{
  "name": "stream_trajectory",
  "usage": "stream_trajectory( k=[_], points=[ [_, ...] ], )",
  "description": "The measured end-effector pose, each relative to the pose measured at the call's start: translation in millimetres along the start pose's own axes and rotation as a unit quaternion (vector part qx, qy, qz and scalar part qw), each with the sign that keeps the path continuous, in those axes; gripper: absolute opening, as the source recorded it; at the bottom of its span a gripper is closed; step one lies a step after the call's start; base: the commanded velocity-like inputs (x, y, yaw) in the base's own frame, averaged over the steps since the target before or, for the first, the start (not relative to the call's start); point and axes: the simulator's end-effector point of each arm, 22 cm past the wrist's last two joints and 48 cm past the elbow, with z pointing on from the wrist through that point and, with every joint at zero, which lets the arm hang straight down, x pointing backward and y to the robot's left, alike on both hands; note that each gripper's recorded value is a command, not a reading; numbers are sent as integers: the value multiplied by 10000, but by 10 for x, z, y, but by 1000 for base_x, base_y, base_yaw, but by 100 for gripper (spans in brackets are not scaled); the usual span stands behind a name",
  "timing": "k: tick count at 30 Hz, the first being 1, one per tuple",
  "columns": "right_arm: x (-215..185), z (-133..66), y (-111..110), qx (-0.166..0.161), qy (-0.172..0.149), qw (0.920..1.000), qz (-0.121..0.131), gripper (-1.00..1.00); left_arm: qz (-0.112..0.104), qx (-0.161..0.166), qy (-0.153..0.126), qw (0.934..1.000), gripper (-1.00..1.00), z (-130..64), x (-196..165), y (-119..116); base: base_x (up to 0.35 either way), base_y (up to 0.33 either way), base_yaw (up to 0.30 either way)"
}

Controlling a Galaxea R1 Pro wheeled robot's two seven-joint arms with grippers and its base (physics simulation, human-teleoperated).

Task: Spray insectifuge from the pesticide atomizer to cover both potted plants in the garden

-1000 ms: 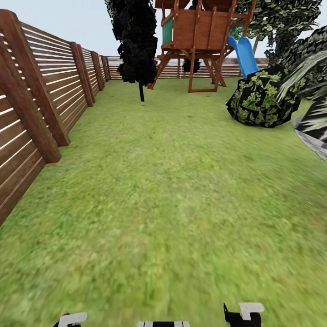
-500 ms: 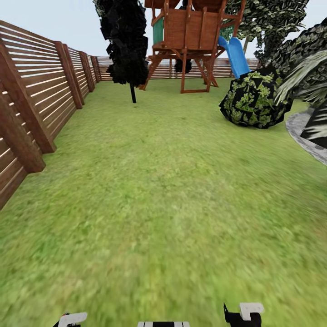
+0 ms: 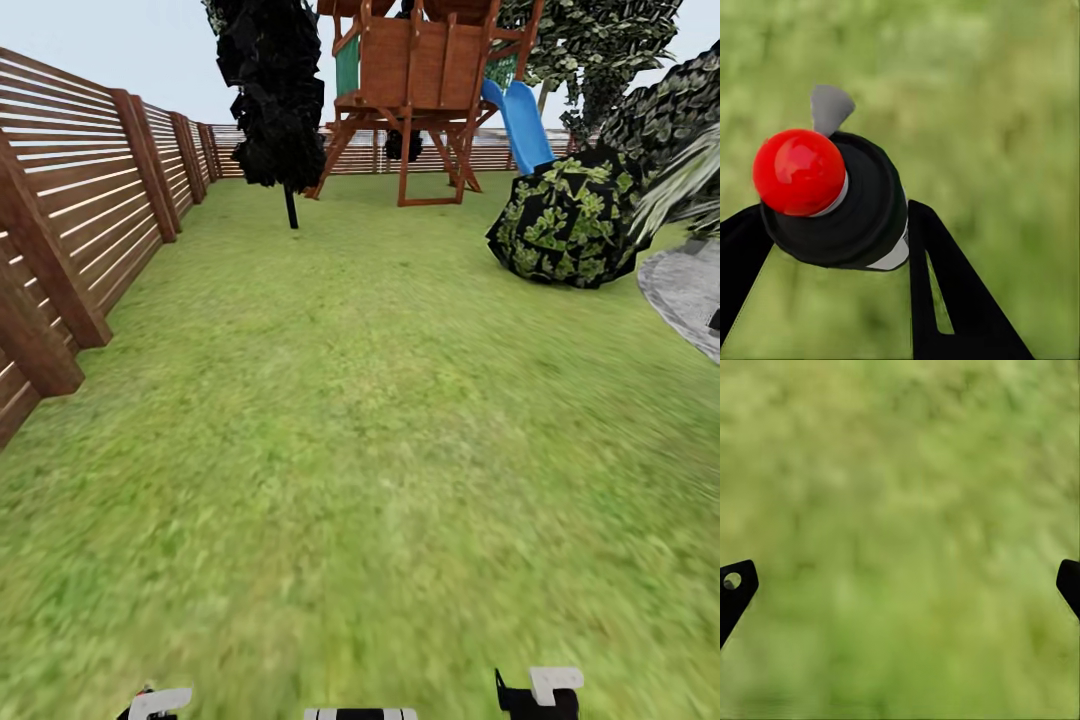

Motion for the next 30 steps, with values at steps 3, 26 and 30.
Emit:
stream_trajectory(
  k=[3,26,30],
  points=[
    [0,0,-3,7,0,10000,0,100,0,6,15,10000,-100,-2,12,-4,335,0,0],
    [-3,-2,42,-17,-1,10000,17,100,-3,1,18,10000,-100,-2,13,-1,335,0,0],
    [-1,-3,43,-18,0,10000,16,100,-5,2,21,10000,-100,-2,15,-2,335,0,0]
  ],
)
